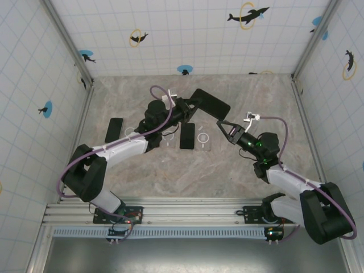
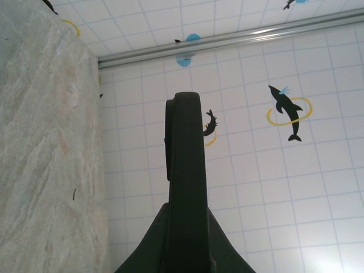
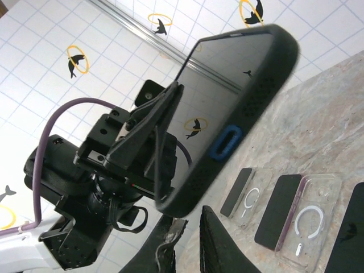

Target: Take the phone out of the phone case

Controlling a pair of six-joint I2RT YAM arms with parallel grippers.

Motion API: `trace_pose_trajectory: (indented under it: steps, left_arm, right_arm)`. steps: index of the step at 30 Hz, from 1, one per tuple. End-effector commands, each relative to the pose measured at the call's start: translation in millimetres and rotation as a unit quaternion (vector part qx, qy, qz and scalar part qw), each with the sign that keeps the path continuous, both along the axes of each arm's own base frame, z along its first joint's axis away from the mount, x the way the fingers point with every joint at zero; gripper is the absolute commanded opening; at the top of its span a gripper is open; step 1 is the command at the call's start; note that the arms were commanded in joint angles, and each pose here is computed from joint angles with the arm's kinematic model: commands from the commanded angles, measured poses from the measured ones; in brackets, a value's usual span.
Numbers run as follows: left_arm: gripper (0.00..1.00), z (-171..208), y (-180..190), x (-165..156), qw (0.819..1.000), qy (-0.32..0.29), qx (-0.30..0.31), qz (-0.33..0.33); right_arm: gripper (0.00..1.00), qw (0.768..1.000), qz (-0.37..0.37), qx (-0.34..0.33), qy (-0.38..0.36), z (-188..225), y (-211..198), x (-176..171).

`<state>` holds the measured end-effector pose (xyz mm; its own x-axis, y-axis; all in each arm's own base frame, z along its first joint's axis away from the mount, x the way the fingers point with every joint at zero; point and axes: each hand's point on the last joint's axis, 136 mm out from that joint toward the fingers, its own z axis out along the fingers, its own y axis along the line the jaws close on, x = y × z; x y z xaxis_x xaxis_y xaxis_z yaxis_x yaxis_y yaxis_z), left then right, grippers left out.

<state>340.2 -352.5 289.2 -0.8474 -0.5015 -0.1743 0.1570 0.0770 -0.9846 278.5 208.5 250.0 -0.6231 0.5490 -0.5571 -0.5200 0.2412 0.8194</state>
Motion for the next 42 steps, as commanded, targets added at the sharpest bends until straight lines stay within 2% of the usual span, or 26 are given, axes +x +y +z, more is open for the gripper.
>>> trace_pose_trajectory:
  steps: [1,9,13,18,21,28,42]
  left_arm:
    - [0.07,58,-3,-32,0.995,-0.06,-0.049,-0.057]
    - [0.06,47,3,-21,0.997,-0.068,-0.013,-0.023]
    - [0.06,41,7,-11,0.998,-0.069,-0.005,-0.005]
    - [0.06,58,13,3,0.996,-0.093,-0.003,0.014]
    - [0.05,56,11,1,0.996,-0.091,-0.003,0.006]
    - [0.05,52,14,-7,0.996,-0.084,-0.003,-0.003]
    - [0.02,60,10,-14,0.996,-0.088,-0.022,-0.026]
  right_arm:
    - [0.16,1.0,-0.024,0.003,-0.015,12,-6,13]
    - [0.32,0.994,0.038,0.018,-0.097,41,6,-14]
    - [0.38,0.993,0.061,0.017,-0.101,43,13,-21]
    - [0.41,0.991,0.063,0.027,-0.116,50,14,-28]
    - [0.42,0.994,0.027,0.048,-0.096,52,4,-18]
    - [0.37,0.995,0.01,0.081,-0.049,50,-1,-2]
    - [0.21,0.996,0.032,0.067,-0.04,46,10,6]
